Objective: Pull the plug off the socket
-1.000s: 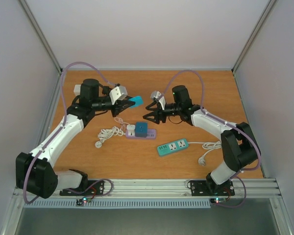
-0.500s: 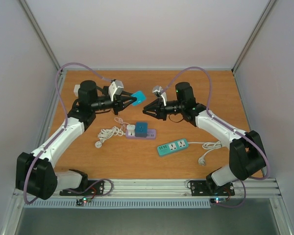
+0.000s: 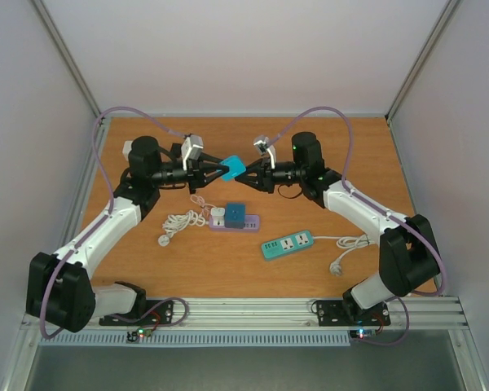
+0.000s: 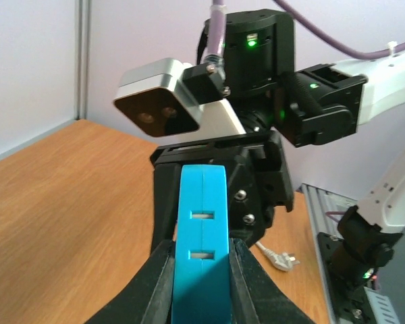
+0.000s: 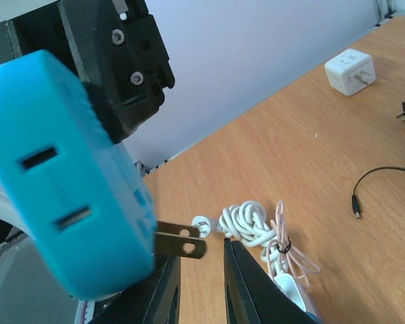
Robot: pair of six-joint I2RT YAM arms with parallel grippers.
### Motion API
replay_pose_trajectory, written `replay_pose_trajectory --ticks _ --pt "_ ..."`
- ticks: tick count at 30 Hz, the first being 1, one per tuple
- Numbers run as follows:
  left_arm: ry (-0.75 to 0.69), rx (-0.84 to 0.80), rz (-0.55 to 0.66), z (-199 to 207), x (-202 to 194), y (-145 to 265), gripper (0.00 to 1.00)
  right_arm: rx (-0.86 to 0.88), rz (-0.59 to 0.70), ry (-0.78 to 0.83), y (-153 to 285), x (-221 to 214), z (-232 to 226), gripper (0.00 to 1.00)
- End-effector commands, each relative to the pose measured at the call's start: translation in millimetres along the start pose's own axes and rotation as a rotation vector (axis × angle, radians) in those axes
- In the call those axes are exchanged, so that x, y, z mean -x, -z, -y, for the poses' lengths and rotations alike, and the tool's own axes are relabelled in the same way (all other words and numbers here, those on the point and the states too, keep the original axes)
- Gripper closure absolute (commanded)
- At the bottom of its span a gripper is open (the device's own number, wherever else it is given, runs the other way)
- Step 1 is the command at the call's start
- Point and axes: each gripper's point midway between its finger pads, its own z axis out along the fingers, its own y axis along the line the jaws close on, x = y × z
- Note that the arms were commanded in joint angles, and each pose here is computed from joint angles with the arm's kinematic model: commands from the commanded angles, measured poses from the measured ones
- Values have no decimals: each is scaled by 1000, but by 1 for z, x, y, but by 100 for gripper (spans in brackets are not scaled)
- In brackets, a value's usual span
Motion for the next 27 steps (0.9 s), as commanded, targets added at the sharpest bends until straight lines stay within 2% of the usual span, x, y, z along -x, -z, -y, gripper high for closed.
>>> replay_pose_trajectory --ticks 1,19,27 --pt "-8 -119 19 22 4 0 86 58 29 34 -1 16 -14 80" --pt "69 -157 -17 19 -14 -4 85 300 58 214 20 24 -88 79" --pt "82 -146 -35 18 -19 -5 85 342 47 258 17 27 -110 78"
